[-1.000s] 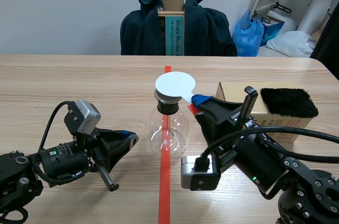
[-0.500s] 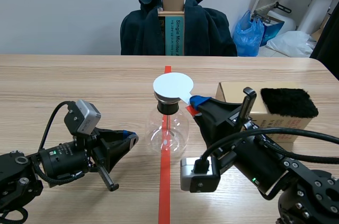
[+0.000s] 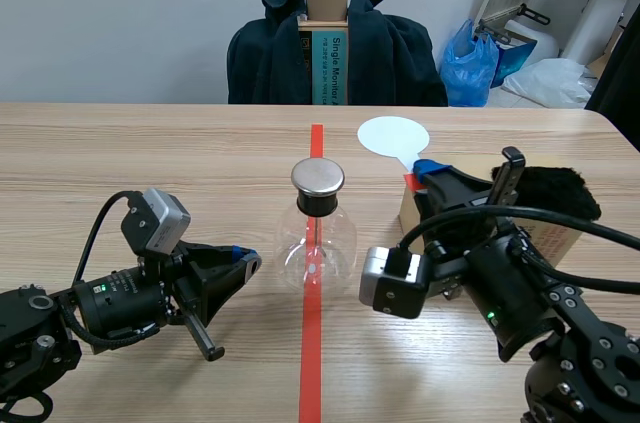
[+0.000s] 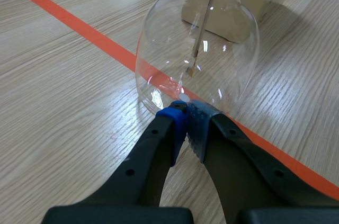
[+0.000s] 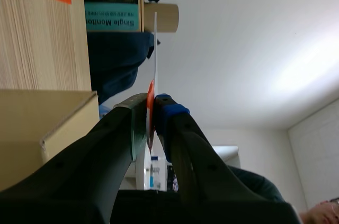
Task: Do the electroscope experiment.
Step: 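Move the plate toward and away from the electroscope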
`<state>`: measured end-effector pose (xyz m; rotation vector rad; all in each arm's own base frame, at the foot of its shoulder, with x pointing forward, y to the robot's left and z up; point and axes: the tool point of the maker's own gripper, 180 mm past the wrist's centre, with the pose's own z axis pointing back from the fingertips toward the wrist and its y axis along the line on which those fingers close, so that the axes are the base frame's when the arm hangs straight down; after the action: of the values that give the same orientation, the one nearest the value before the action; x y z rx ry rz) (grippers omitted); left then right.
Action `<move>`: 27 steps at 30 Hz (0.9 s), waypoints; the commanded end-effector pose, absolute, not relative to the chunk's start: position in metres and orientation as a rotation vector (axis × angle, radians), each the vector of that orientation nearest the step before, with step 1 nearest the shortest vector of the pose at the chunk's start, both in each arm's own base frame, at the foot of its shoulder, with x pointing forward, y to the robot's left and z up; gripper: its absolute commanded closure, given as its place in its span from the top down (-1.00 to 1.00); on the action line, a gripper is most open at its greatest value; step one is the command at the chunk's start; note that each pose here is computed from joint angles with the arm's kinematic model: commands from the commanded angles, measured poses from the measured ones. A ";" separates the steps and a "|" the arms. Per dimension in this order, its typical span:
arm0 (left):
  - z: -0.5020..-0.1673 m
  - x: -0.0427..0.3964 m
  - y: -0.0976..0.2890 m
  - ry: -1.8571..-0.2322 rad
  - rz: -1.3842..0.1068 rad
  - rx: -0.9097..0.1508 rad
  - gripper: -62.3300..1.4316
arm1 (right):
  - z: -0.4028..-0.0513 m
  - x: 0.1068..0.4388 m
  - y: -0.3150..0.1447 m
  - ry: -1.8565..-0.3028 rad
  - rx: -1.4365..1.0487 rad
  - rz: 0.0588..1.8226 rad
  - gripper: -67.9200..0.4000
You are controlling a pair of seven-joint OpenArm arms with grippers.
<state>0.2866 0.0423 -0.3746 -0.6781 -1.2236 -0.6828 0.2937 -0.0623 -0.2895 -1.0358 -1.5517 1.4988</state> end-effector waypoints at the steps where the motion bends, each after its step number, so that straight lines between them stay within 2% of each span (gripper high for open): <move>1: -0.361 0.291 0.038 -1.272 -0.675 -0.702 -0.87 | -0.278 0.299 -0.068 -1.563 -1.079 1.468 -0.97; 11: -0.361 0.291 0.038 -1.272 -0.675 -0.702 -0.87 | -0.278 0.305 -0.083 -1.501 -1.129 1.402 -0.97; 27: -0.361 0.291 0.038 -1.272 -0.675 -0.702 -0.87 | -0.280 0.280 -0.033 -1.716 -0.940 1.635 -0.97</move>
<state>0.2866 0.0423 -0.3746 -0.6781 -1.2236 -0.6828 0.2764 -0.0320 -0.2907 -0.9123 -1.6838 1.6395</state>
